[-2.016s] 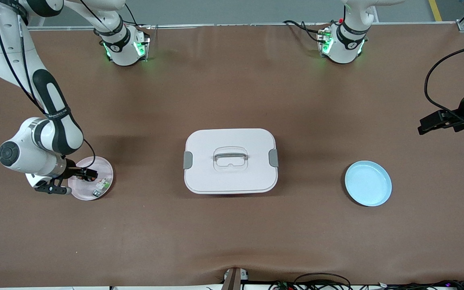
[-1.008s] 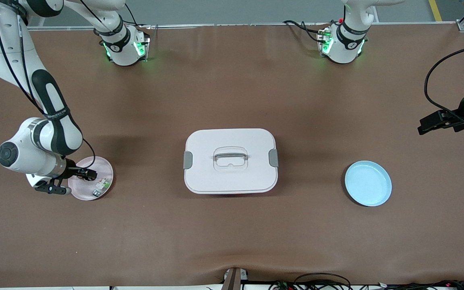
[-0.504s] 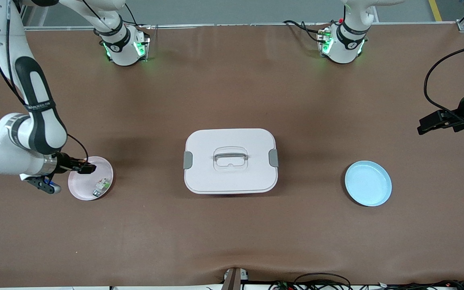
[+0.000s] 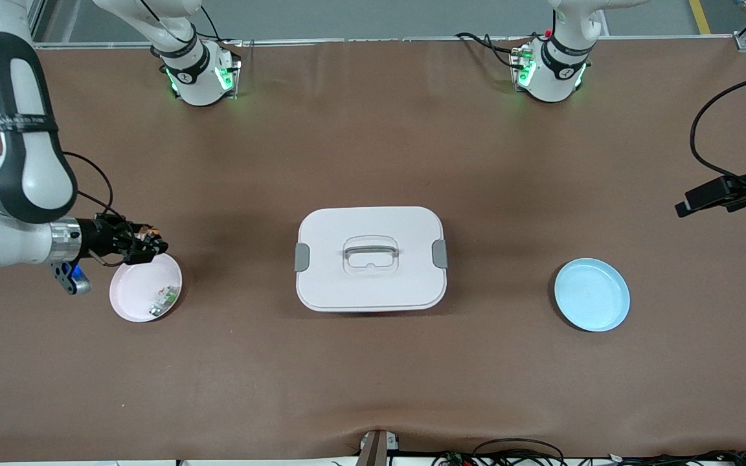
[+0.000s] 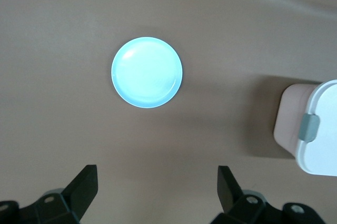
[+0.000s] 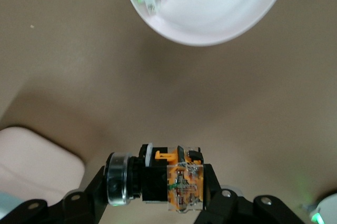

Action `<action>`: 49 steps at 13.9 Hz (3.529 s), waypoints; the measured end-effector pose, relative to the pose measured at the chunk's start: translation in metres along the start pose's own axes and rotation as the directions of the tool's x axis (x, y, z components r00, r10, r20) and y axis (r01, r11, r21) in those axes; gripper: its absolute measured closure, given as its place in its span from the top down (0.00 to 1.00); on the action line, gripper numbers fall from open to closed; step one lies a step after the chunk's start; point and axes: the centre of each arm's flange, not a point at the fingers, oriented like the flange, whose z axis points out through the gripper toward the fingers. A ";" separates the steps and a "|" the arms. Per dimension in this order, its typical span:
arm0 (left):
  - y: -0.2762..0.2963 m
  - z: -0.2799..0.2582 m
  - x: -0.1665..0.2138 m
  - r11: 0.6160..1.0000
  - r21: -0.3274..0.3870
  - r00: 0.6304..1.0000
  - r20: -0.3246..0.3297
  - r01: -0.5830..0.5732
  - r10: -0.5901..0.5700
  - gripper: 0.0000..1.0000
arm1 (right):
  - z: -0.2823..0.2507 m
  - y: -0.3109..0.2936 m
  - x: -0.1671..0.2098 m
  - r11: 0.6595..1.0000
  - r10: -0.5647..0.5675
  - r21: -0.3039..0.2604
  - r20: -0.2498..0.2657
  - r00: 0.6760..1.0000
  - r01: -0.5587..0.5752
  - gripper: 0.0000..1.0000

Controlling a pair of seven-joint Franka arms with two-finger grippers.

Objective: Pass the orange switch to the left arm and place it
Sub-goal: 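Lift the switch with the right gripper while the left gripper approaches, then carry the switch above the box toward the left gripper and grasp it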

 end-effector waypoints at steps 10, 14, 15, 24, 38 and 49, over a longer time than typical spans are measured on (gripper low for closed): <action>0.004 -0.011 -0.025 0.916 -0.393 0.980 0.199 0.077 0.003 1.00 | -0.053 -0.078 -0.157 0.964 0.260 0.047 0.040 0.965 -0.262 0.73; 0.030 0.006 -0.027 0.851 -0.517 0.969 0.243 0.091 0.044 1.00 | -0.055 -0.110 -0.200 0.941 0.328 0.064 0.075 0.942 -0.333 0.73; 0.047 0.018 -0.028 0.841 -0.534 0.968 0.245 0.084 0.059 1.00 | -0.057 -0.118 -0.210 0.935 0.340 0.075 0.091 0.936 -0.347 0.73; 0.193 0.120 -0.066 0.783 -0.608 0.982 0.187 0.128 -0.015 1.00 | -0.073 -0.150 -0.262 0.893 0.422 0.119 0.113 0.900 -0.434 0.73; 0.387 0.222 -0.177 0.723 -0.634 0.962 0.159 0.273 -0.224 1.00 | -0.023 -0.190 -0.284 0.868 0.472 0.121 0.097 0.876 -0.482 0.73; 0.417 0.245 -0.203 0.709 -0.653 0.962 0.131 0.267 -0.241 1.00 | 0.057 -0.223 -0.266 0.875 0.476 0.089 0.021 0.879 -0.476 0.73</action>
